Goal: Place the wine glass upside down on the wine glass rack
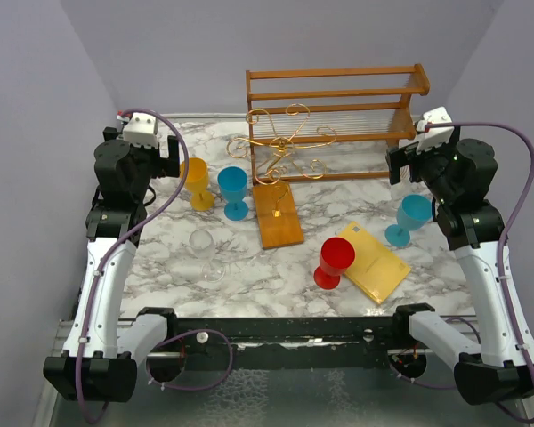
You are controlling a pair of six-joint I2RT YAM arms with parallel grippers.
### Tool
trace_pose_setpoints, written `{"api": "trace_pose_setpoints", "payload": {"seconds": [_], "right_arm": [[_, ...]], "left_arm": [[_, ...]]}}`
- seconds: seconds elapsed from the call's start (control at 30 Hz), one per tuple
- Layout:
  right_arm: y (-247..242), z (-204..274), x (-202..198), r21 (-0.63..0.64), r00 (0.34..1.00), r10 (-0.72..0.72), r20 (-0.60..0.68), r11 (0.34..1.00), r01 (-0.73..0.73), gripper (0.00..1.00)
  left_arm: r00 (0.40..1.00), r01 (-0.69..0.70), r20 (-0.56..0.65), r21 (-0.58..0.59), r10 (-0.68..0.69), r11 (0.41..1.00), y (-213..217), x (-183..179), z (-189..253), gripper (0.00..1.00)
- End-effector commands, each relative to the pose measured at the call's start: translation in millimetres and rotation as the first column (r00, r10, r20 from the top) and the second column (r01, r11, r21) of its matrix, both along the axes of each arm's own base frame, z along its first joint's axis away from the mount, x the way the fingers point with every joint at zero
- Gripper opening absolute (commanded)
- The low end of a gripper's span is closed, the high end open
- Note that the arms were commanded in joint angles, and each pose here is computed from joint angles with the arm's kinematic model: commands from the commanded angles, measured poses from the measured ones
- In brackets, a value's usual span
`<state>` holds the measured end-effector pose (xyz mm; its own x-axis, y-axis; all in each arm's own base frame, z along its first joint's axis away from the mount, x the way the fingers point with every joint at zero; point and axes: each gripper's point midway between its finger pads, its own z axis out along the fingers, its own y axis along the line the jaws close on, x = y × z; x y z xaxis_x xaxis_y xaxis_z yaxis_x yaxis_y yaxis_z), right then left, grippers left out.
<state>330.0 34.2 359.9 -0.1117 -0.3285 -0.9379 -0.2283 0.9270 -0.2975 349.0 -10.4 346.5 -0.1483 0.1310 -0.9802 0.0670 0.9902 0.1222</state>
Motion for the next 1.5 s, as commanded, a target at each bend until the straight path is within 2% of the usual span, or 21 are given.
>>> {"api": "trace_pose_setpoints", "payload": {"seconds": [0.0,0.37,0.93,1.47], "right_arm": [[-2.2,12.1,-1.2,-0.021,0.999,-0.008,0.050,1.000,0.009,1.00],[-0.2,12.8,-6.0,-0.034,0.999,0.012,0.034,0.999,-0.011,1.00],[-19.4,10.2,-25.7,-0.076,0.999,-0.032,-0.017,0.997,0.031,1.00],[-61.9,-25.4,-39.7,-0.086,0.971,-0.189,-0.145,0.980,0.178,1.00]], "left_arm": [[0.997,0.012,0.074,-0.010,-0.012,1.000,-1.4,-2.3,28.9,0.99],[0.996,0.023,0.083,-0.018,-0.022,1.000,-3.4,-2.3,40.4,0.99],[0.990,0.132,0.050,-0.037,-0.130,0.991,-23.2,-2.2,55.5,0.99],[0.986,0.168,0.008,-0.034,-0.168,0.985,-29.2,1.6,59.8,0.99]]}}
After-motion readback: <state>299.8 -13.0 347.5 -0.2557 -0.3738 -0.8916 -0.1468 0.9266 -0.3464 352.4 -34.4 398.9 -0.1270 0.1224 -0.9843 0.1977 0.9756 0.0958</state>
